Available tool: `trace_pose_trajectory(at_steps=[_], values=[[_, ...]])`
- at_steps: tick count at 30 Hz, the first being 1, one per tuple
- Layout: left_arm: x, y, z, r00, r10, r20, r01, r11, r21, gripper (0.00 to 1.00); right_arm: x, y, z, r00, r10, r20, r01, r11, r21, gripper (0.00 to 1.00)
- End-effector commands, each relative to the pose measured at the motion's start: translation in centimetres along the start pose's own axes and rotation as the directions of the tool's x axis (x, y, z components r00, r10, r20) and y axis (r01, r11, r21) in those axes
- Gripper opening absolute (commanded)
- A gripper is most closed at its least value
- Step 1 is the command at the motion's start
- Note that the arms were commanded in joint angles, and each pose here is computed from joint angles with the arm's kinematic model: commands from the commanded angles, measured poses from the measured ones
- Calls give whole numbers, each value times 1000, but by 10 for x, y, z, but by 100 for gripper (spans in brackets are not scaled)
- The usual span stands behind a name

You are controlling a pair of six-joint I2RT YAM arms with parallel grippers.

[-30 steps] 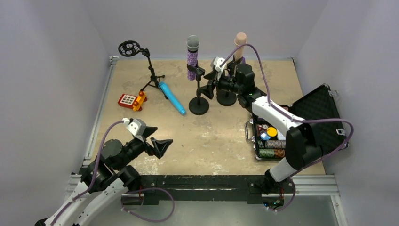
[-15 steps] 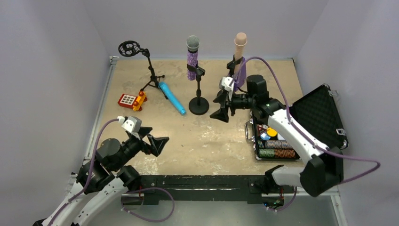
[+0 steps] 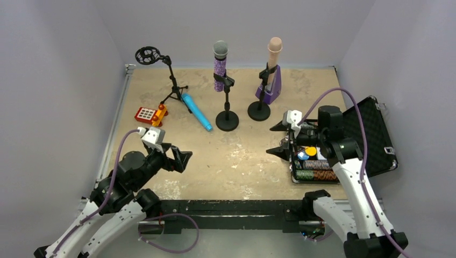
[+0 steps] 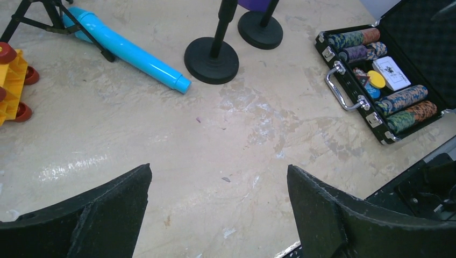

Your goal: Attach the microphones to the stand

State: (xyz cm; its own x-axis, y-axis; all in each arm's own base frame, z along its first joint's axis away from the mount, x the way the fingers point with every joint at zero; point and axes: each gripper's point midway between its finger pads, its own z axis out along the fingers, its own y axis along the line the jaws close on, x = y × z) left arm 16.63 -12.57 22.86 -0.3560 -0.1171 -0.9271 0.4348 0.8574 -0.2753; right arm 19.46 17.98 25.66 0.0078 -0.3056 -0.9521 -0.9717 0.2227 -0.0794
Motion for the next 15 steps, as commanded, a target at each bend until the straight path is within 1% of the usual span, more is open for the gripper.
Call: trace_pose_trajectory(at_steps=[1,5,7,9,15], values=[[-20,1,3,999,3,36,-1,999,-37,100,20,12,-14,999,48,11,-48,999,21,85],[-15,8,10,999,32,-4,-33,996,-80,100,26,7,-20,994,78,73,-81,996,49,85],[-13,14,11,998,49,-24,-52,992,-113,99,30,-2,-26,993,90,73,-97,991,94,85],[-12,20,13,998,62,-32,-66,987,-149,99,30,-4,-28,993,94,78,-102,989,107,85],[-21,36,22,996,92,-12,-92,966,-241,100,34,-5,-31,994,82,67,-90,987,135,85]])
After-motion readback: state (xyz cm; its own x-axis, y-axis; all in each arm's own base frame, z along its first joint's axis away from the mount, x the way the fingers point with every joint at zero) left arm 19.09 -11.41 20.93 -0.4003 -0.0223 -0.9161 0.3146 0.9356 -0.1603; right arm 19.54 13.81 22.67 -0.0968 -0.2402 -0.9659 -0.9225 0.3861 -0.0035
